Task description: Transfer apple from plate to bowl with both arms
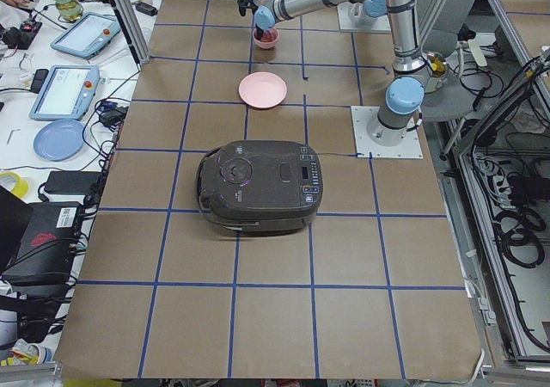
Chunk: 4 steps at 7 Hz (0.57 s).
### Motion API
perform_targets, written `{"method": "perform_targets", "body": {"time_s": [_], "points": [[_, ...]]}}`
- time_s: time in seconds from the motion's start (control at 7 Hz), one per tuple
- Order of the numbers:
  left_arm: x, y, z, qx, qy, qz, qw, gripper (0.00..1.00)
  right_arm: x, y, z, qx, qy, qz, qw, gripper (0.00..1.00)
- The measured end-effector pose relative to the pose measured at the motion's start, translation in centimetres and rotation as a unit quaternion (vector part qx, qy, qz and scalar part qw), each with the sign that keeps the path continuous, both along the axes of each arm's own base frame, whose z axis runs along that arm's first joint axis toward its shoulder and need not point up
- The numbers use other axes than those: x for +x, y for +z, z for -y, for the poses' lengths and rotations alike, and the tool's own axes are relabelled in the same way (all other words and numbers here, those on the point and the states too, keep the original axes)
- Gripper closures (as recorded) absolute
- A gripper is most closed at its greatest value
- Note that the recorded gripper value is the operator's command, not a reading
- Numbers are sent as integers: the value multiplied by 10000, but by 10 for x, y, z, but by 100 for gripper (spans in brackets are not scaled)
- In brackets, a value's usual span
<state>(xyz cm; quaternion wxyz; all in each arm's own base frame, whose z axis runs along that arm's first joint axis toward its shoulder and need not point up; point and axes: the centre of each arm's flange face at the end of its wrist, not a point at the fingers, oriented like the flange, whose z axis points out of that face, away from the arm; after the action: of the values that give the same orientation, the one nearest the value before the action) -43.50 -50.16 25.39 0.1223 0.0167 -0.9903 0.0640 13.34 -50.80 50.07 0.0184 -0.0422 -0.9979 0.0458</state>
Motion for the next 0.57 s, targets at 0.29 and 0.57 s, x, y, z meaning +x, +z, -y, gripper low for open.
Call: {"method": "perform_targets", "body": {"time_s": [0.29, 0.57], "points": [[48, 36, 4, -152, -509, 160, 9985, 0, 0, 0, 0, -4, 0, 1, 10000, 0], [134, 99, 10, -218, -1030, 416, 9936, 0, 0, 1, 0, -9, 1, 1, 10000, 0]]}}
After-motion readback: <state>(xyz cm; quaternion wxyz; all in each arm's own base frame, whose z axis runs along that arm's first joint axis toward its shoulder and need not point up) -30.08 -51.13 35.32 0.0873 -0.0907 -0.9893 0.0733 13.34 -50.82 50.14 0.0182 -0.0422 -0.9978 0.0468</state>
